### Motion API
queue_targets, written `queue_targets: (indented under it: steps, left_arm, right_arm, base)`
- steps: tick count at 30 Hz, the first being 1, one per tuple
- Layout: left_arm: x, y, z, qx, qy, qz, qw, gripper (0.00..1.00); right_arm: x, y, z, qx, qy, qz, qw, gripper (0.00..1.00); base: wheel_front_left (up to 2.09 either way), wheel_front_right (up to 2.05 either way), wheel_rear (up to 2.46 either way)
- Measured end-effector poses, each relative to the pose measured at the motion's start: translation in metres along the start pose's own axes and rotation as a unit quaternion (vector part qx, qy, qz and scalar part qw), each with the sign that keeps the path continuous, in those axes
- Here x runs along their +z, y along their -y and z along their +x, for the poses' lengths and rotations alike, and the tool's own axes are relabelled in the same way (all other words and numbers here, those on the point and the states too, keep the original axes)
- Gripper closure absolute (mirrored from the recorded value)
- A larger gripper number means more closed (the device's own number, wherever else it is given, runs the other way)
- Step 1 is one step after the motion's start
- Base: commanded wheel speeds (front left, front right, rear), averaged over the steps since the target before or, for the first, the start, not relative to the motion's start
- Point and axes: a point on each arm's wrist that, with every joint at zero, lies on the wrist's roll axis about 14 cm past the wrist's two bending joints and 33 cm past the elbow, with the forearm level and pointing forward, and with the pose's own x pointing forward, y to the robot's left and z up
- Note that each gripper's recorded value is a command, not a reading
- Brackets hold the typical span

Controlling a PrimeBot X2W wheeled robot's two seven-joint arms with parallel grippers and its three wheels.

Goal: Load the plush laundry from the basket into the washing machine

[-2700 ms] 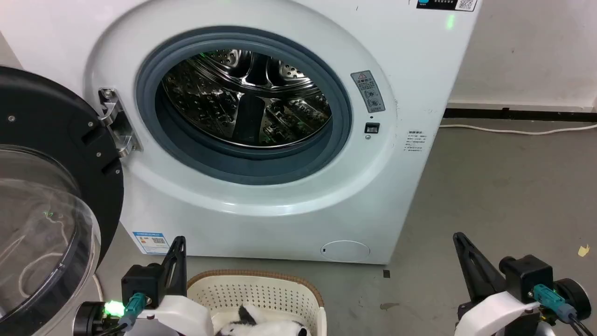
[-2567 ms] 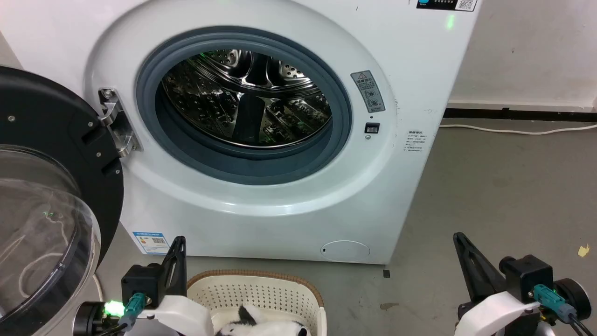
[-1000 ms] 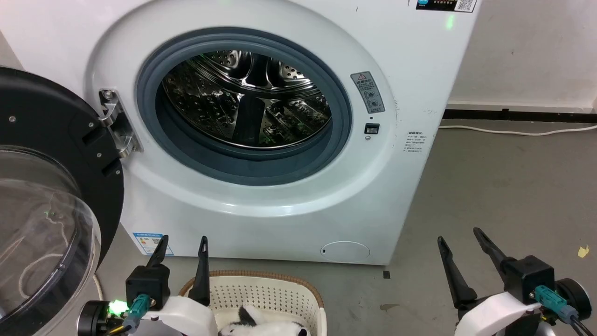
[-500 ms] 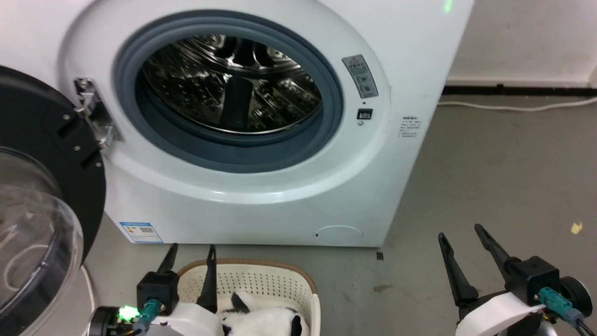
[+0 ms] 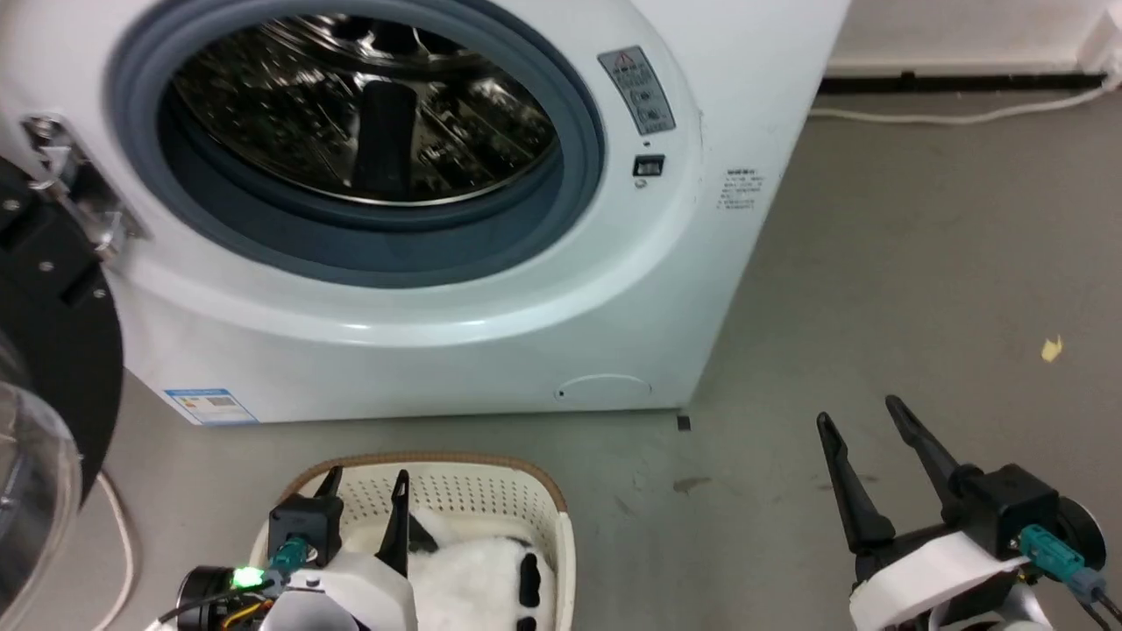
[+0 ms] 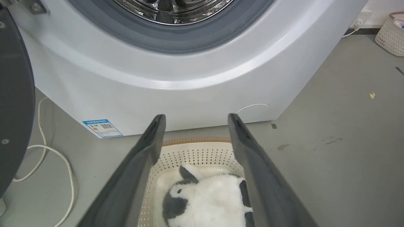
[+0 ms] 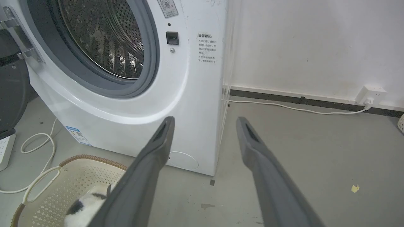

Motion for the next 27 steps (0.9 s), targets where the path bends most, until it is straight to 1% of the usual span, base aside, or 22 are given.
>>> queue_targets:
  steps: [10,16,17,18,19,20,21,23,24,25,26,27]
  left_arm:
    - [-0.038,0.007,0.025,-0.03,-0.06,0.015,0.998,0.0]
    - [-0.077,0.011,0.039,-0.052,-0.123,0.021,0.991,0.0]
    - [-0.077,0.011,0.039,-0.052,-0.123,0.021,0.991,0.0]
    - [-0.091,0.01,0.041,-0.053,-0.15,0.02,0.987,0.0]
    - [-0.091,0.01,0.041,-0.053,-0.15,0.02,0.987,0.0]
    - [-0.108,0.014,0.042,-0.065,-0.183,0.025,0.981,0.0]
    - [-0.116,0.015,0.042,-0.068,-0.198,0.027,0.977,0.0]
    - [-0.128,0.018,0.043,-0.076,-0.219,0.027,0.972,0.0]
    - [-0.128,0.018,0.043,-0.076,-0.219,0.027,0.972,0.0]
    - [-0.137,0.019,0.046,-0.083,-0.234,0.028,0.968,0.0]
    - [-0.137,0.019,0.046,-0.083,-0.234,0.028,0.968,0.0]
    - [-0.146,0.022,0.048,-0.091,-0.249,0.032,0.964,0.0]
  right_arm:
    - [-0.014,0.01,0.008,-0.015,-0.014,0.011,1.0,0.0]
    - [-0.019,0.016,0.015,-0.024,-0.016,0.018,0.999,0.0]
    - [-0.019,0.016,0.015,-0.024,-0.016,0.018,0.999,0.0]
    - [-0.023,0.017,0.017,-0.025,-0.019,0.02,0.999,0.0]
    - [-0.023,0.017,0.017,-0.025,-0.019,0.02,0.999,0.0]
    - [-0.029,0.018,0.017,-0.027,-0.025,0.027,0.999,0.0]
    - [-0.031,0.018,0.018,-0.028,-0.028,0.027,0.999,0.0]
    - [-0.034,0.02,0.02,-0.031,-0.031,0.029,0.999,0.0]
    - [-0.034,0.02,0.02,-0.031,-0.031,0.029,0.999,0.0]
    - [-0.038,0.023,0.022,-0.035,-0.036,0.028,0.998,0.0]
    - [-0.038,0.023,0.022,-0.035,-0.036,0.028,0.998,0.0]
    - [-0.043,0.025,0.023,-0.038,-0.04,0.03,0.998,0.0]
  base:
    - [0.0,0.0,0.0]
    - [0.0,0.0,0.0]
    - [0.0,0.0,0.0]
    - [0.0,0.0,0.0]
    - [0.0,0.0,0.0]
    - [0.0,0.0,0.0]
    - [0.0,0.0,0.0]
    - [0.0,0.0,0.0]
    - [0.0,0.0,0.0]
    - [0.0,0.0,0.0]
    - [0.0,0.0,0.0]
    - [0.0,0.0,0.0]
